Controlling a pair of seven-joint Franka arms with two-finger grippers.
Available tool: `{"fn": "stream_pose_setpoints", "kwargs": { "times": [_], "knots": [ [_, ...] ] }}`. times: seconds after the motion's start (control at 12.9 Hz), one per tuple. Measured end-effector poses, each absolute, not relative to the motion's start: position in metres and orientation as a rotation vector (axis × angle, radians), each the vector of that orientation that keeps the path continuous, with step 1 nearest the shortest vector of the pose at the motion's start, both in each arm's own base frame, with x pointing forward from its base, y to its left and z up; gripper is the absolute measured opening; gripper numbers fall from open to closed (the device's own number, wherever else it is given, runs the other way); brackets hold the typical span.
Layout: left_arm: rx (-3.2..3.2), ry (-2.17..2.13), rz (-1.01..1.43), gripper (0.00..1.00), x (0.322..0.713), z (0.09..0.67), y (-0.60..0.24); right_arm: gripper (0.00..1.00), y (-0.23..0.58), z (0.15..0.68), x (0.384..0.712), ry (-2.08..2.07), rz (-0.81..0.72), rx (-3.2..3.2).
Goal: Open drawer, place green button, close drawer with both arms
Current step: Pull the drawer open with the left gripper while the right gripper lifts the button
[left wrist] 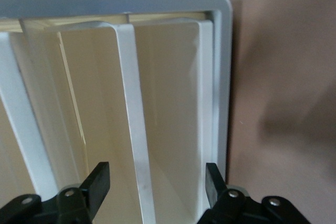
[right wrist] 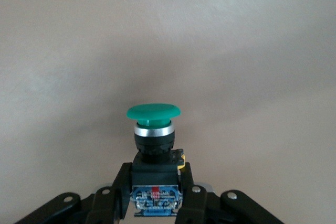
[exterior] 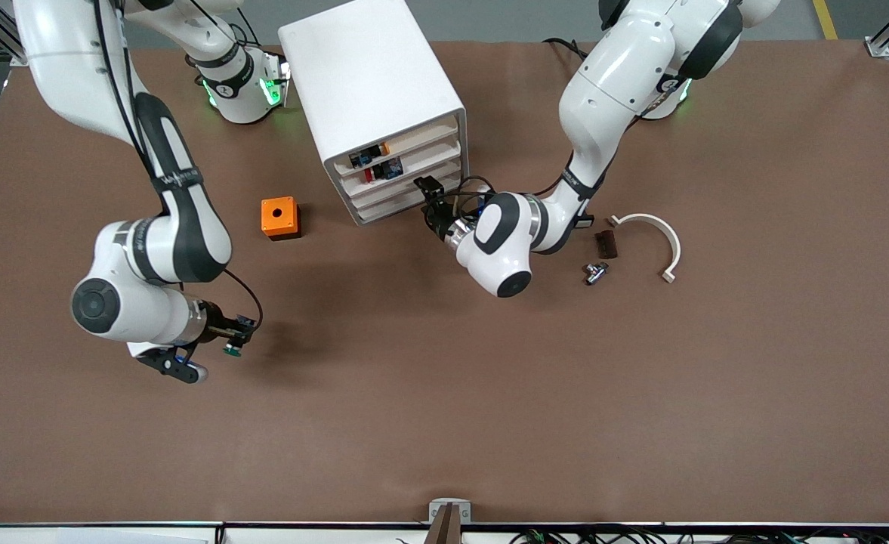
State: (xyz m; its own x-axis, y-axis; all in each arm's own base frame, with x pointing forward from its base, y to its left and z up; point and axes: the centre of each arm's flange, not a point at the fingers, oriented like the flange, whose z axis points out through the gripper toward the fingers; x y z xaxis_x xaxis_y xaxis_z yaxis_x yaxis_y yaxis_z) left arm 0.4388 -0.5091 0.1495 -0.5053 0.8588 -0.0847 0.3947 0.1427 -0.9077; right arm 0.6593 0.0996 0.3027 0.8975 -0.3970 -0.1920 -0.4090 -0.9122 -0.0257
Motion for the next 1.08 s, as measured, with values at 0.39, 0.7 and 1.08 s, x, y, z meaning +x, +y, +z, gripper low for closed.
{"fn": "stream_pose_setpoints", "kwargs": {
  "times": [0.39, 0.7, 1.08],
  "knots": [
    [-1.193, -1.925, 1.326, 0.40, 0.426, 0.148, -0.516, 0.41, 0.135, 0.401, 0.635, 0.976, 0.405, -2.932],
    [-1.175, -1.931, 1.338, 0.13, 0.432, 0.149, -0.512, 0.41, 0.170, 0.464, 0.607, 1.212, 0.405, -2.868],
    [-1.164, -2.009, 1.399, 0.13, 0.481, 0.155, -0.474, 0.41, 0.242, 0.491, 0.570, 1.516, 0.390, -2.774]
  ]
}}
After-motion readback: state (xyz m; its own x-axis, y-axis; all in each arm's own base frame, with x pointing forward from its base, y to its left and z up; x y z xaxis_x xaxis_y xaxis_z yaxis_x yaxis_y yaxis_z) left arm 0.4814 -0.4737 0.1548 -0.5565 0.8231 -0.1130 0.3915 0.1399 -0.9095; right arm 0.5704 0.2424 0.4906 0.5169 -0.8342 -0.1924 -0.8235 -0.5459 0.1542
